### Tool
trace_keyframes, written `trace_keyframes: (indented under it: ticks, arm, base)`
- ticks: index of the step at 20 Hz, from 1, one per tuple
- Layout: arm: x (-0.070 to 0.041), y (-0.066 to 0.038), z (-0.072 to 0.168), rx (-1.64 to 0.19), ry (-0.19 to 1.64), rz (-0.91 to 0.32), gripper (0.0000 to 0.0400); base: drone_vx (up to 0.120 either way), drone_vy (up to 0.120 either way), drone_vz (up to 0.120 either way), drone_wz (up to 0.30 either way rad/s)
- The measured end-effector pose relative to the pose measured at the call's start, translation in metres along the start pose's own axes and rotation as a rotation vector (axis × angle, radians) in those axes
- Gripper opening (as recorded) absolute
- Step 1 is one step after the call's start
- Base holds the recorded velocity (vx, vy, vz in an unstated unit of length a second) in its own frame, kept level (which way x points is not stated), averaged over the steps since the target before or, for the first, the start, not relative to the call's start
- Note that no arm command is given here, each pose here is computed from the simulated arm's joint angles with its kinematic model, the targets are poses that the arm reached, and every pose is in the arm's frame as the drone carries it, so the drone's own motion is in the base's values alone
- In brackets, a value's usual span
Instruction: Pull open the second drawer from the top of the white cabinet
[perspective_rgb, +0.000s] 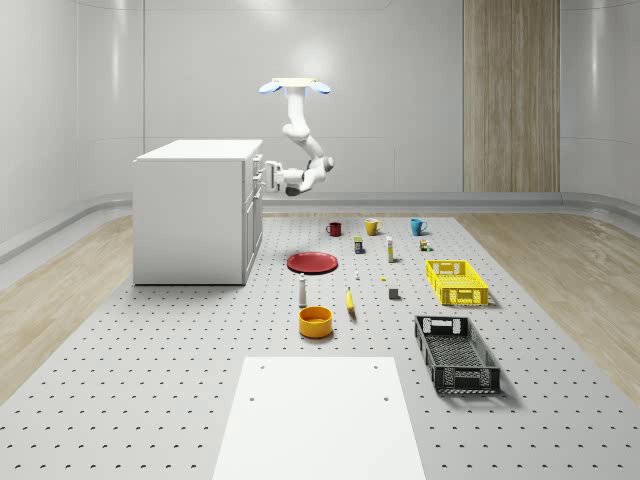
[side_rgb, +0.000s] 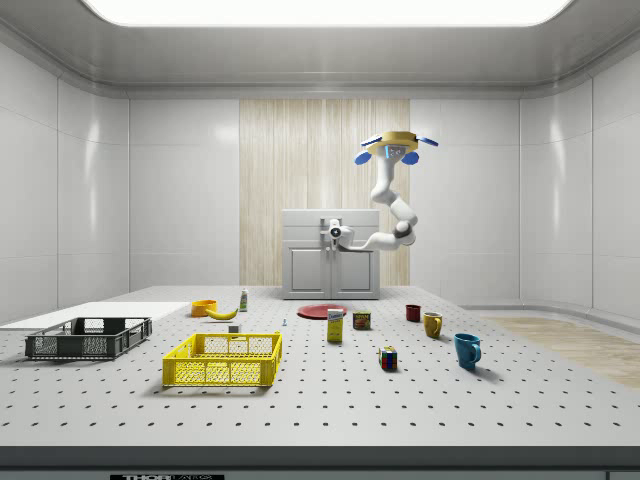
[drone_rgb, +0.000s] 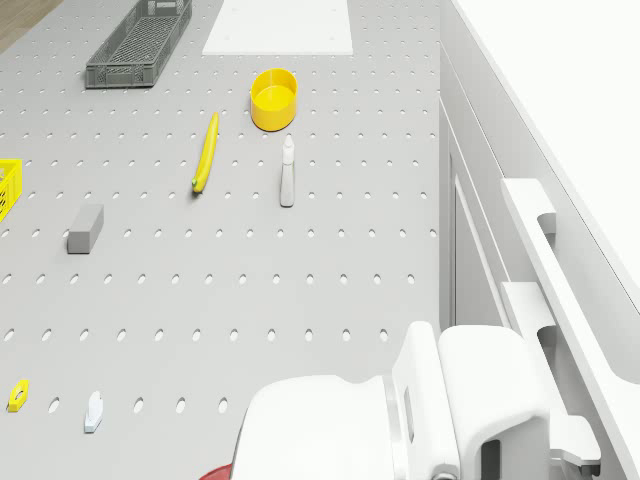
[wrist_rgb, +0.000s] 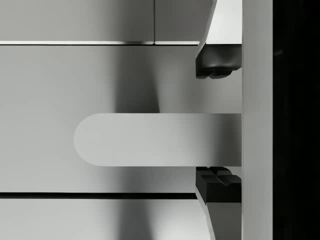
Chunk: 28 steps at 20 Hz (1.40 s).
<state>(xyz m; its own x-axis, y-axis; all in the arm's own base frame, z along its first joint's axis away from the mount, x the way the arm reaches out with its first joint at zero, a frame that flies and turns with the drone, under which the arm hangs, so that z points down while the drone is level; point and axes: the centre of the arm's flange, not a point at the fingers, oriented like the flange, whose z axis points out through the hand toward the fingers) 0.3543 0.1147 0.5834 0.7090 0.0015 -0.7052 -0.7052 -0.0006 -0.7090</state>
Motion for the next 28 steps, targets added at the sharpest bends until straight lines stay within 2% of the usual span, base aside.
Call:
trace_keyframes:
  ticks: [2,3,4,6,9,10,14,15,18,20,21,23,25,26,28]
  arm:
    - [0.000,0.000,0.001,0.000,0.000,0.000,0.0173]
    - [-0.001,-0.001,0.000,-0.007,0.005,0.007,0.0180]
    - [0.003,0.002,0.001,-0.004,0.003,-0.022,0.0166]
    - [0.003,0.002,0.002,-0.001,0.001,-0.021,0.0140]
    - [0.000,0.000,-0.002,-0.012,0.009,0.019,0.0163]
    - [-0.003,-0.002,-0.003,-0.018,0.014,0.035,0.0187]
    - [-0.002,-0.001,-0.006,-0.019,0.014,0.016,0.0169]
    - [-0.004,-0.002,-0.008,-0.022,0.017,0.037,0.0190]
    - [0.001,0.001,-0.012,-0.013,0.009,-0.010,0.0150]
    - [-0.001,-0.001,-0.016,-0.019,0.014,0.007,0.0167]
    - [0.004,0.003,-0.016,-0.012,0.008,-0.029,0.0152]
    - [0.003,0.002,-0.021,-0.008,0.005,-0.022,0.0133]
    - [0.002,0.001,-0.026,-0.011,0.008,0.005,0.0144]
    - [-0.004,-0.002,-0.030,-0.026,0.020,0.003,0.0189]
    - [-0.001,0.000,-0.036,-0.019,0.015,-0.022,0.0157]
  base:
    - [0.000,0.000,0.000,0.000]
    - [0.000,0.000,0.000,0.000]
    - [0.000,0.000,0.000,0.000]
    - [0.000,0.000,0.000,0.000]
    - [0.000,0.000,0.000,0.000]
    - [0.000,0.000,0.000,0.000]
    - [0.000,0.000,0.000,0.000]
    - [0.000,0.000,0.000,0.000]
    - [0.000,0.000,0.000,0.000]
    - [0.000,0.000,0.000,0.000]
    - [0.000,0.000,0.000,0.000]
    - [0.000,0.000,0.000,0.000]
    - [0.000,0.000,0.000,0.000]
    - [0.000,0.000,0.000,0.000]
    - [0.000,0.000,0.000,0.000]
